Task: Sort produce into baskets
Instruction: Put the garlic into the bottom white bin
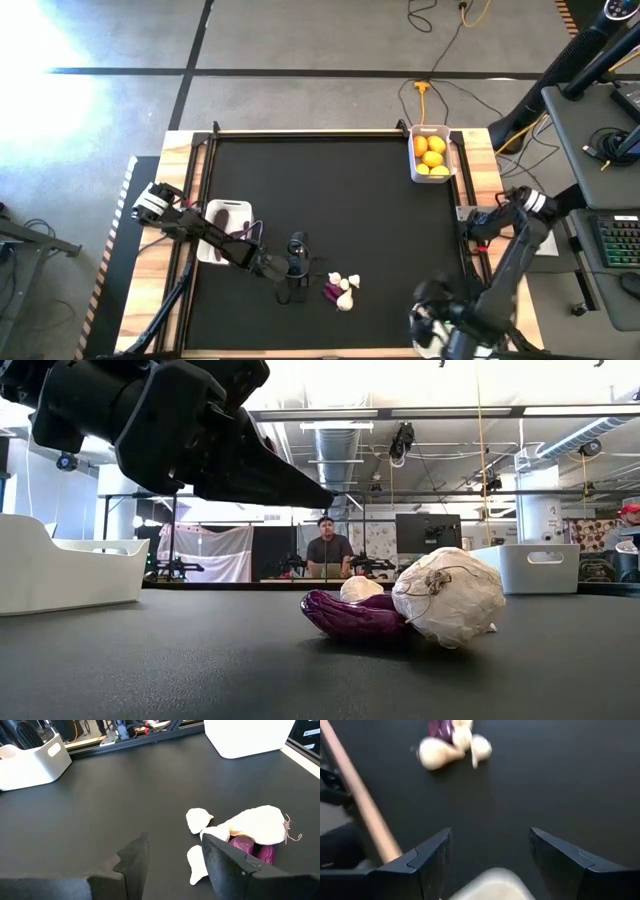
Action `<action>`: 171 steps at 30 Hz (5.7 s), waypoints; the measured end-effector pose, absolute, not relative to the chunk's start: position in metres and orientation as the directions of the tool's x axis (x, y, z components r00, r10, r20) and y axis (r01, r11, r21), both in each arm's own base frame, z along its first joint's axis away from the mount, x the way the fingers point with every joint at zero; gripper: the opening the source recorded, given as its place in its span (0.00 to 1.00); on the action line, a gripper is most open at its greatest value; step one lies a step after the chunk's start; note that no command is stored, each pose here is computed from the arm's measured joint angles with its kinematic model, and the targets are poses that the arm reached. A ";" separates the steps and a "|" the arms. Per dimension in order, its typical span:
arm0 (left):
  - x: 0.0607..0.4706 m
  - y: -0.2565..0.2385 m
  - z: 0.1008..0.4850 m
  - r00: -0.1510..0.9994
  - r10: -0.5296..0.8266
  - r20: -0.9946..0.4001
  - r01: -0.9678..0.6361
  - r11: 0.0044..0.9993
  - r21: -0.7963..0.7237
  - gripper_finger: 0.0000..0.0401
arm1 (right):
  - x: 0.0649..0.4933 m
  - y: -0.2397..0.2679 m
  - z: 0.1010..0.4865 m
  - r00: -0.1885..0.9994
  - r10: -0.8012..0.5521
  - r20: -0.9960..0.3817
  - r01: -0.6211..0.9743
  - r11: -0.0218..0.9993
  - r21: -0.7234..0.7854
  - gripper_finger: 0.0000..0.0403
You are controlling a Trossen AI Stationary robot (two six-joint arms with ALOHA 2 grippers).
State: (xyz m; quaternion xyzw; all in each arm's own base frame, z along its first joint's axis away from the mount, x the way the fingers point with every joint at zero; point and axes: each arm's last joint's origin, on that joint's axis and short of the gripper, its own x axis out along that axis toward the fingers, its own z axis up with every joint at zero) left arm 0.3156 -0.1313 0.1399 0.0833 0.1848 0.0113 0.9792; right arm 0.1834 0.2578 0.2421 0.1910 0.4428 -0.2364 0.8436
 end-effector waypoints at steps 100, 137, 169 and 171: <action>0.291 -0.150 0.194 0.910 -0.276 -0.309 0.216 0.952 -0.216 0.41 | 0.149 0.291 0.193 0.149 -0.069 -0.986 0.409 0.912 -0.002 0.29; 0.292 -0.178 0.144 0.863 -0.308 -0.400 0.228 0.945 -0.236 0.41 | 0.293 0.230 0.162 0.750 -0.060 -0.659 0.031 0.998 -0.056 0.83; 0.291 -0.177 0.141 0.850 -0.300 -0.433 0.216 0.948 -0.232 0.41 | 0.316 0.242 0.148 0.734 0.018 -0.679 -0.114 0.989 -0.096 0.44; 0.291 -0.177 0.141 0.850 -0.300 -0.433 0.216 0.948 -0.232 0.41 | 0.305 0.248 0.171 0.729 0.035 -0.683 -0.110 0.992 -0.066 0.42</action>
